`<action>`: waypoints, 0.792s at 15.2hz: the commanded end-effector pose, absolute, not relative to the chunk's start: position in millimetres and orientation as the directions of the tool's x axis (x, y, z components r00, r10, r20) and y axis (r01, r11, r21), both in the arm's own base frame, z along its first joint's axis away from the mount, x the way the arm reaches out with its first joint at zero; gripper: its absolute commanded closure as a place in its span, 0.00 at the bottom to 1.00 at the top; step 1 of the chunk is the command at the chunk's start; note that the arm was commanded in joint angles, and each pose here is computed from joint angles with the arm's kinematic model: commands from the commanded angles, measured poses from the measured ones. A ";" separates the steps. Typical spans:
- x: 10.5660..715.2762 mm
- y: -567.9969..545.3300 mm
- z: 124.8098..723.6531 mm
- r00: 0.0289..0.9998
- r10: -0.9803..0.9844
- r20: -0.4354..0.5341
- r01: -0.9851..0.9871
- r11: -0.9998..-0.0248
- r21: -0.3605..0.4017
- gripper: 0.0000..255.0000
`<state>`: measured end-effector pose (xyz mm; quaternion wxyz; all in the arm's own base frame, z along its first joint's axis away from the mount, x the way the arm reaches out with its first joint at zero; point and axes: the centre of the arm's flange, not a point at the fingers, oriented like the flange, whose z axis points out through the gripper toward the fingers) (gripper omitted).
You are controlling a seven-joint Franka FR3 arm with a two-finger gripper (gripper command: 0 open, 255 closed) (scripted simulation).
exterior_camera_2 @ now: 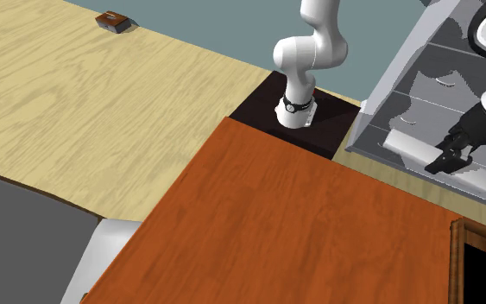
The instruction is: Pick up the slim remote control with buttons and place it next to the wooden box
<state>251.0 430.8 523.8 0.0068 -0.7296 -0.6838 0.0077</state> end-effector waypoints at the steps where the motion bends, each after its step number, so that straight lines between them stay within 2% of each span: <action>1: 250.9 430.6 514.6 0.065 0.998 -0.001 0.998 -0.065 -0.020 1.00; 12: 250.9 430.6 456.5 0.065 0.998 -0.001 0.998 -0.065 -0.020 1.00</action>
